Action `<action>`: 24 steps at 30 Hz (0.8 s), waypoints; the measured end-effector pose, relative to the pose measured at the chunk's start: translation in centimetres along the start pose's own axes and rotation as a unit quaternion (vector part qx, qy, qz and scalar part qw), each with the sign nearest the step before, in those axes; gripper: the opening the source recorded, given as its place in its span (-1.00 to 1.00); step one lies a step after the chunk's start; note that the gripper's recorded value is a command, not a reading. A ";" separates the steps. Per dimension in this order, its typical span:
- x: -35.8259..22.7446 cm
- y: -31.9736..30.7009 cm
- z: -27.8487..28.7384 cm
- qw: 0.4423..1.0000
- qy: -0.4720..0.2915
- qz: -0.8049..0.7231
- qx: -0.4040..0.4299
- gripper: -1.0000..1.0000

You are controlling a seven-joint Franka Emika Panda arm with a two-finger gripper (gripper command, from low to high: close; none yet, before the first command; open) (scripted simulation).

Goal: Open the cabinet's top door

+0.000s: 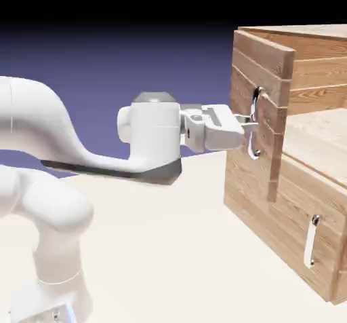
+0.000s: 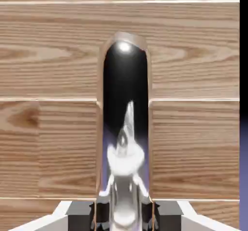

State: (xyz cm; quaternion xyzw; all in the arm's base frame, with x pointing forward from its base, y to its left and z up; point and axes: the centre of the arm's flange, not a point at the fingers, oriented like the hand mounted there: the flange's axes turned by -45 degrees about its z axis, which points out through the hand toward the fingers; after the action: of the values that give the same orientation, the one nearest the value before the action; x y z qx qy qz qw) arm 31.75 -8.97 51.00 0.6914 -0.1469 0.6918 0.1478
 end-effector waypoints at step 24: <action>0.0 -8.0 -15.7 0.985 0.000 0.000 -0.173 -1.00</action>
State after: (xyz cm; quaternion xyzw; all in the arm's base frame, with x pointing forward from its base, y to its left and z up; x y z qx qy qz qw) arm 20.61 4.72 51.00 0.6554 -0.2648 0.6558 0.2650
